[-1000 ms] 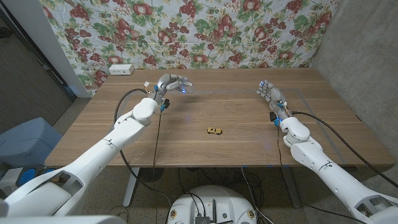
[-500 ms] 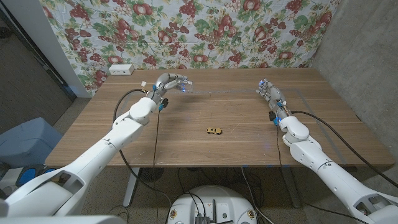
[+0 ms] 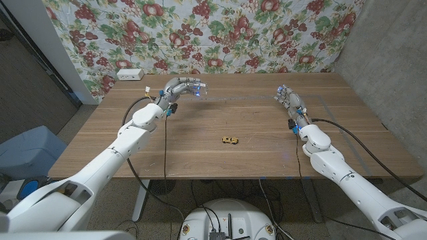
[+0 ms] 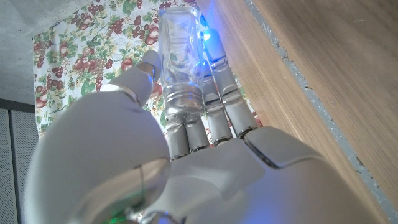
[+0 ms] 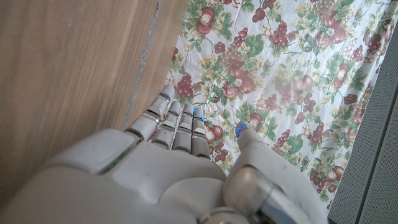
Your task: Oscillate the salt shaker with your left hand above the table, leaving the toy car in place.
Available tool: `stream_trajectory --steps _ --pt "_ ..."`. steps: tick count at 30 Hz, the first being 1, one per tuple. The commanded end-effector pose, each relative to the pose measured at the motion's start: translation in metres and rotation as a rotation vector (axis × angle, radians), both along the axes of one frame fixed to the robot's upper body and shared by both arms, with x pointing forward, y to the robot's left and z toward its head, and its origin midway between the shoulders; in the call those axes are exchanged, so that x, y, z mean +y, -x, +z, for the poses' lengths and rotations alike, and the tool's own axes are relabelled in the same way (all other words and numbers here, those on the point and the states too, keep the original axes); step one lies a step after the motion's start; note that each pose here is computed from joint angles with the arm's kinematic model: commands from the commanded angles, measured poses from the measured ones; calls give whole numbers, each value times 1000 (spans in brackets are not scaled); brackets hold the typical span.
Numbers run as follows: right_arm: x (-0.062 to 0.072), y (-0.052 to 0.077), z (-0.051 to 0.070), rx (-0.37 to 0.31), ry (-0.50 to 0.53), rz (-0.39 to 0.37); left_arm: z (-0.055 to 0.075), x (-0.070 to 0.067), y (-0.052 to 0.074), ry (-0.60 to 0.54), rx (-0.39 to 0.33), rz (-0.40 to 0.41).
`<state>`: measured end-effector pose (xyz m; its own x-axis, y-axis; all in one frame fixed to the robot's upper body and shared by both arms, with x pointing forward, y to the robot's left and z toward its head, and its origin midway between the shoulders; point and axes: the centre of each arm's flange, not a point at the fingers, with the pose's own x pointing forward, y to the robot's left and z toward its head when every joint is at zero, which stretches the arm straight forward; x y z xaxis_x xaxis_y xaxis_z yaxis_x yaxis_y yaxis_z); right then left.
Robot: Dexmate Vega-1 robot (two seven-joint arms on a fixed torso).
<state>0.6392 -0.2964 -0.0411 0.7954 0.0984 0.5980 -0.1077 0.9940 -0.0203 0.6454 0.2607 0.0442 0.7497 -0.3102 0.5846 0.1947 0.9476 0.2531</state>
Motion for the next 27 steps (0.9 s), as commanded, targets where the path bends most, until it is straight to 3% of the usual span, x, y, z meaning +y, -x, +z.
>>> stream_trajectory --steps 1,18,27 --pt "1 0 0 -1 -2 0 6 6 8 4 -33 16" --pt "2 4 -2 -1 -3 1 7 18 19 39 -62 48" --pt "1 9 -5 -8 0 -2 11 13 20 -53 -15 37"
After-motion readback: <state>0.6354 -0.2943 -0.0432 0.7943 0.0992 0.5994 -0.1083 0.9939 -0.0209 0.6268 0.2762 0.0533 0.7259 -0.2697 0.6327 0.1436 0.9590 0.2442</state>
